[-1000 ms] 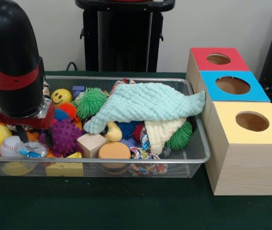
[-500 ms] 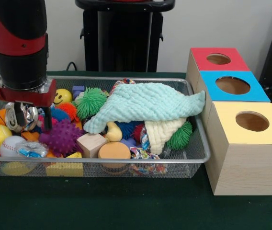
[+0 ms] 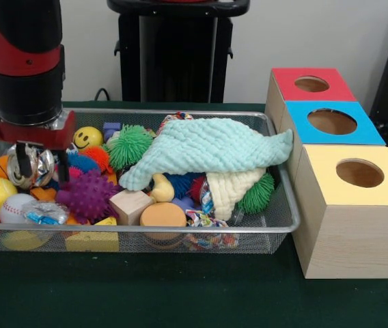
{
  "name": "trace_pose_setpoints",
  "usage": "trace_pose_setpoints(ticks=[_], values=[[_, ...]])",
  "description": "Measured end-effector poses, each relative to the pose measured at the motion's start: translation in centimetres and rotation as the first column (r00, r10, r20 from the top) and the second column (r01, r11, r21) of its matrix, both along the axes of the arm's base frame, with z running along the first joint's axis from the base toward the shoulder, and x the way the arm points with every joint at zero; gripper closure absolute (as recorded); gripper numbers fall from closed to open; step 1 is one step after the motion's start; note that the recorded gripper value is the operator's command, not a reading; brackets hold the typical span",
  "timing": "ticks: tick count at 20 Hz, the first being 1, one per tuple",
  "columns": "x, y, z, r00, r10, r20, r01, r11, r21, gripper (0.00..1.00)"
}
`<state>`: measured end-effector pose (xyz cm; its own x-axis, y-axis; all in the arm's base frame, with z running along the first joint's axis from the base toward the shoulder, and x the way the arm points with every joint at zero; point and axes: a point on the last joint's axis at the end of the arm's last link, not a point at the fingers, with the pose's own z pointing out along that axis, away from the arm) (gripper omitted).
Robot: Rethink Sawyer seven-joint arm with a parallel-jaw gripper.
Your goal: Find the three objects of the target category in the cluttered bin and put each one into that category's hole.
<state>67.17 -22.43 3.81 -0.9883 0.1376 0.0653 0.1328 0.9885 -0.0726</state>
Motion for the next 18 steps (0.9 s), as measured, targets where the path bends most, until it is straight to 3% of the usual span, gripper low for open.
trace_pose_setpoints(ticks=[6, 18], values=[[-0.8, -1.2, -1.3, 0.9997, -0.022, -0.014, 0.022, 0.9997, 0.011, 0.0], [0.0, -1.8, -4.8, 0.9992, -0.035, -0.018, 0.035, 0.9992, 0.021, 0.0]])
